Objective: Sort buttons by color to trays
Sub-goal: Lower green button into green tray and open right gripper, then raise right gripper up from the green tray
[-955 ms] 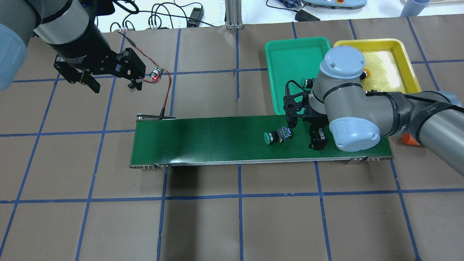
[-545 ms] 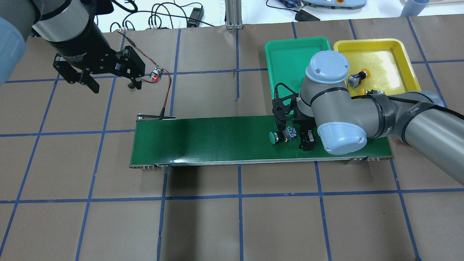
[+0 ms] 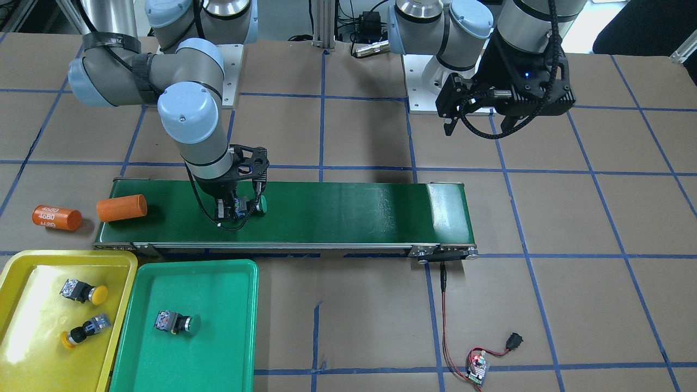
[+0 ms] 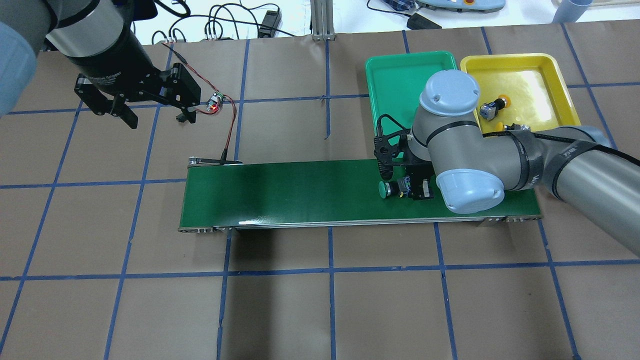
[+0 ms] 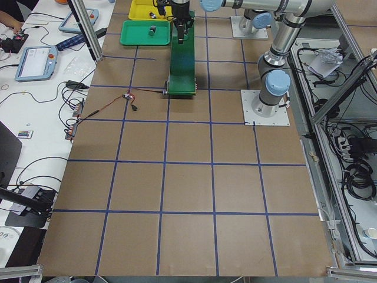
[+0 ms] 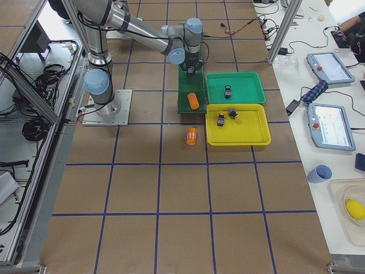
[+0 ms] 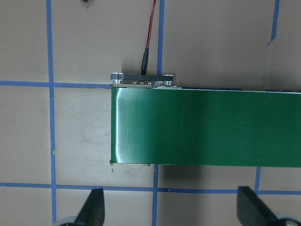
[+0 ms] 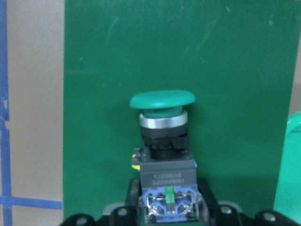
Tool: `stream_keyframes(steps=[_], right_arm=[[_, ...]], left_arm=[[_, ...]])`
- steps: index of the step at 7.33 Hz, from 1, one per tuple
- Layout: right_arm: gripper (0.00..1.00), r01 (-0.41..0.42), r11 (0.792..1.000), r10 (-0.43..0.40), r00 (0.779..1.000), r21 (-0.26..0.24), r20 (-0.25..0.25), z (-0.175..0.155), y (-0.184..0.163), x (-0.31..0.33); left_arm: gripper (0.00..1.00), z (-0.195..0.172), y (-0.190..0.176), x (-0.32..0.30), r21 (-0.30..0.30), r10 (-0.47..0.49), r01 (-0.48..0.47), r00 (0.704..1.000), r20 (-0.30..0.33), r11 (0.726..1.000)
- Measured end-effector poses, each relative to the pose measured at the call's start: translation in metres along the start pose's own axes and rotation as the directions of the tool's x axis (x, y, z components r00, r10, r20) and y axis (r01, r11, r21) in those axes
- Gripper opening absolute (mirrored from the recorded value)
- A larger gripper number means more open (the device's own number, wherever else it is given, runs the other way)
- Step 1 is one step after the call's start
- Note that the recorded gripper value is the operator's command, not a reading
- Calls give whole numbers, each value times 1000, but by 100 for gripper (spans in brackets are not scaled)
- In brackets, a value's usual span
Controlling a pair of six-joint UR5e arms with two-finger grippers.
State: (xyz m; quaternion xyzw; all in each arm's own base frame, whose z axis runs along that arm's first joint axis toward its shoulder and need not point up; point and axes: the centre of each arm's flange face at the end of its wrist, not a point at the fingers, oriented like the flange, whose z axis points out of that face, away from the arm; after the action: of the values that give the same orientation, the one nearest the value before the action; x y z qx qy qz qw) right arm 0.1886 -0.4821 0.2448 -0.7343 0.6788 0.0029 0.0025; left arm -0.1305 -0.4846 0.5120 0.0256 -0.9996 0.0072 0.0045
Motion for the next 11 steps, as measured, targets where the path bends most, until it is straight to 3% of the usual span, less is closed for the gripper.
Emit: stream_keyframes(steps=[1,4,6,7,8,11], right_arm=[[11,-2,1000,2,1000,0,-10,-2,1,2],[13,-39,999,38,992,-3,-124,-33,12,51],[20,-107,994,105,984,-4,-142,-26,57,110],[70,-128,992,127,984,-3,-122,-9,86,127],[100,-122,992,122,987,-2,-106,3,107,135],[100,-131,991,130,986,-2,-106,-6,120,137]], left_arm=[[100,0,0,0,1,0,0,1000,0,1000],[100,-1,0,0,4,-1,1,1000,-2,1000],[100,0,0,1,3,-3,3,1000,-3,1000],[100,1,-1,1,2,-3,3,1000,-3,1000],[100,1,-2,1,1,-3,3,1000,-3,1000],[100,3,-2,1,-2,-3,3,1000,-3,1000]])
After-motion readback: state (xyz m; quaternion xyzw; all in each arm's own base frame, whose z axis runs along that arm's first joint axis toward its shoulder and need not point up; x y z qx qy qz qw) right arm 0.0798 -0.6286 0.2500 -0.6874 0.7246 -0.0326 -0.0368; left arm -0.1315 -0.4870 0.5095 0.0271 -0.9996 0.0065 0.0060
